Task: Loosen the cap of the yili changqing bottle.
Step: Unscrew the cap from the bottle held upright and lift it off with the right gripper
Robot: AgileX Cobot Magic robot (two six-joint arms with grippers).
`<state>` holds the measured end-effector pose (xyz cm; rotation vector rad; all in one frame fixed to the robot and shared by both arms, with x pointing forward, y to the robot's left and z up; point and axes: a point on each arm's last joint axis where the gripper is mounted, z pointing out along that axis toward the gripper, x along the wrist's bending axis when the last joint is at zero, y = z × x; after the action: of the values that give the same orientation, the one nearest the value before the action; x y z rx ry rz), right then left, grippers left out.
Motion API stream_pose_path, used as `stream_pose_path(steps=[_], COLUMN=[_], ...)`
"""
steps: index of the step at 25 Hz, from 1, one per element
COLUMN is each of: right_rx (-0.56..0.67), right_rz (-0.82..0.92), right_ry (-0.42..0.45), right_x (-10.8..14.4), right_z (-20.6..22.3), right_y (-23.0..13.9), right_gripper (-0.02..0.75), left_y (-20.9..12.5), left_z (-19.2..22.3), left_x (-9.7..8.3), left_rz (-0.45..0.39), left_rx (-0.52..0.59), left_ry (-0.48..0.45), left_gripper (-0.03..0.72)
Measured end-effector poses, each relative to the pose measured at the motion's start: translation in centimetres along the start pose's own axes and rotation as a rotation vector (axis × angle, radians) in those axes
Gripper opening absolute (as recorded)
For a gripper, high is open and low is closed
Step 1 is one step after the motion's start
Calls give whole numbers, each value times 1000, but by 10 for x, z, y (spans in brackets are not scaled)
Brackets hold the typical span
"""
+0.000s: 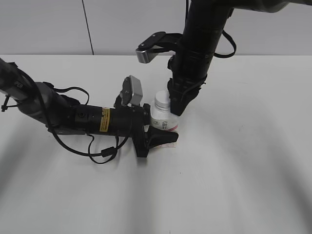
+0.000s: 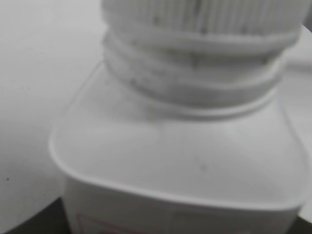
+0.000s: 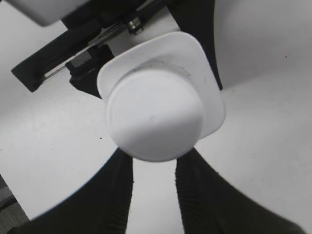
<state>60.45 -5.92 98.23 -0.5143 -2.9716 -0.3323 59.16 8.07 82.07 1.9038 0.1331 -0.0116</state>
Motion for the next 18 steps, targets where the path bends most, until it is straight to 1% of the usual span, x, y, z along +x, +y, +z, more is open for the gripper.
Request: stream_pose_path(steps=[11, 14, 18], right_rx=[-1, -4, -11], right_rz=[6, 8, 12], right_ry=[0, 3, 7], right_x=[0, 0, 1], right_z=[0, 0, 0], right_y=[0, 0, 1], right_gripper=[255, 297, 372], left_y=[0, 0, 0], left_z=[0, 0, 0], left_x=[0, 0, 0], left_rz=[0, 0, 0], left_rx=[0, 0, 0], left_ry=[0, 0, 0], left_gripper=[405, 405, 405])
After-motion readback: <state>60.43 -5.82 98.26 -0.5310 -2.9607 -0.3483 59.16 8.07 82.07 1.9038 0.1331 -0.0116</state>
